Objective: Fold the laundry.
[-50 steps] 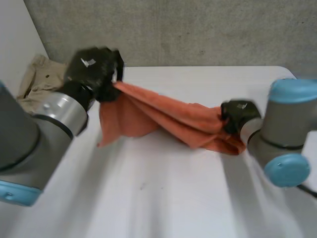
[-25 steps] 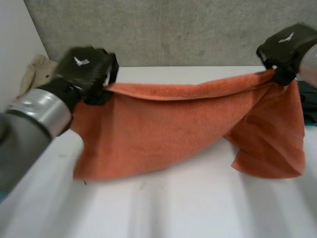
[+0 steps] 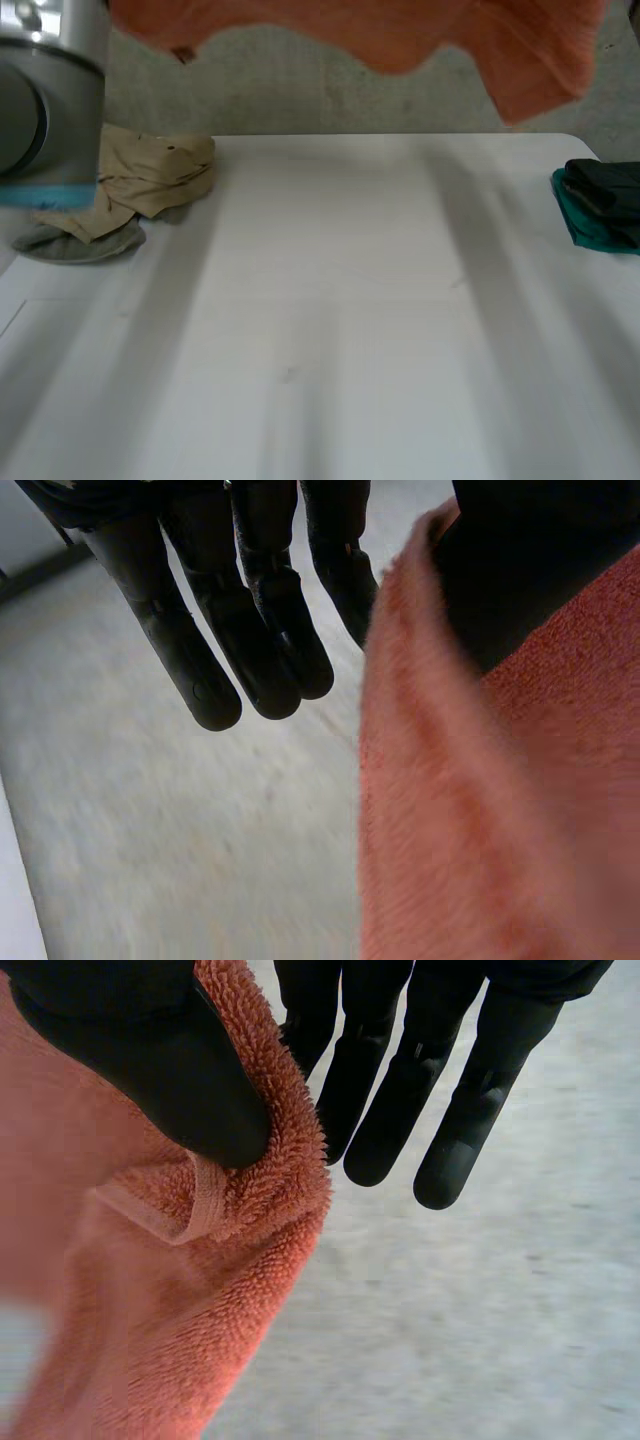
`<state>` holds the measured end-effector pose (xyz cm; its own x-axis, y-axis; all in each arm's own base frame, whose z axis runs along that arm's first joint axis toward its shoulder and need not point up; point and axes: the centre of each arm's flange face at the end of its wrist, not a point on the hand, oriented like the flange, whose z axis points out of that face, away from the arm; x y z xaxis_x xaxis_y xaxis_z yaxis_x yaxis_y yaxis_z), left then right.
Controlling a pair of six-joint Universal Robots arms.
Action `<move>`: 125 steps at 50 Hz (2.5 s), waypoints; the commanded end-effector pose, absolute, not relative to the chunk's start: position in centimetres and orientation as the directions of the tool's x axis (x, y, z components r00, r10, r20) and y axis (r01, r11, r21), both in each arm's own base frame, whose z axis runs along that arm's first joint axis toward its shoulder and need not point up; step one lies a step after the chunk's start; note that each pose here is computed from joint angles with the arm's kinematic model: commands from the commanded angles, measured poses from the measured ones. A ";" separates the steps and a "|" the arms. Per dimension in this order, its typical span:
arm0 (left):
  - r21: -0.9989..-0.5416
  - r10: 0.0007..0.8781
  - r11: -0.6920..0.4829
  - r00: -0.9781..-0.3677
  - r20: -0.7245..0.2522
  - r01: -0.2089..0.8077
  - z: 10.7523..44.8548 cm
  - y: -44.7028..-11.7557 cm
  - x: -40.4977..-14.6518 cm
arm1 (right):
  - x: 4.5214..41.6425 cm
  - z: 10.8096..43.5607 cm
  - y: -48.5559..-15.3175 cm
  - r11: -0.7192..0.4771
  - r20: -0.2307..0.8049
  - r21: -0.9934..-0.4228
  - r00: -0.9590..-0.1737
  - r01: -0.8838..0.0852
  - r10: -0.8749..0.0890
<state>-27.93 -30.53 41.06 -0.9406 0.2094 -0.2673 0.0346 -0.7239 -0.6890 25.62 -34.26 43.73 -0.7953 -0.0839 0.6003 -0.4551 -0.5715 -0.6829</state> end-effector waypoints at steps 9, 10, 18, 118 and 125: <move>-0.937 0.404 -0.227 -0.850 -0.338 0.265 21.9 -25.9 -26.2 | 23.4 23.0 -32.9 0.045 0.504 -0.652 -0.477 -0.757 -0.720; -0.939 0.410 -0.208 -0.847 -0.337 0.273 21.2 -25.8 -26.2 | 23.3 22.2 -32.8 0.041 0.507 -0.635 -0.456 -0.772 -0.732; -0.942 0.457 -0.174 -0.824 -0.335 0.286 19.5 -24.8 -27.0 | 23.2 18.2 -35.6 -0.022 0.620 -0.644 -0.505 -0.765 -0.600; -0.766 0.529 -0.054 -0.632 -0.566 0.641 21.5 -27.7 -24.5 | 18.2 27.5 -31.5 0.166 0.648 -0.586 -0.582 -0.793 -0.492; -0.746 0.260 -0.345 -0.705 -0.659 0.570 27.5 -35.8 -27.6 | 20.6 32.3 -38.4 -0.023 0.717 -0.693 -0.686 -0.721 -0.124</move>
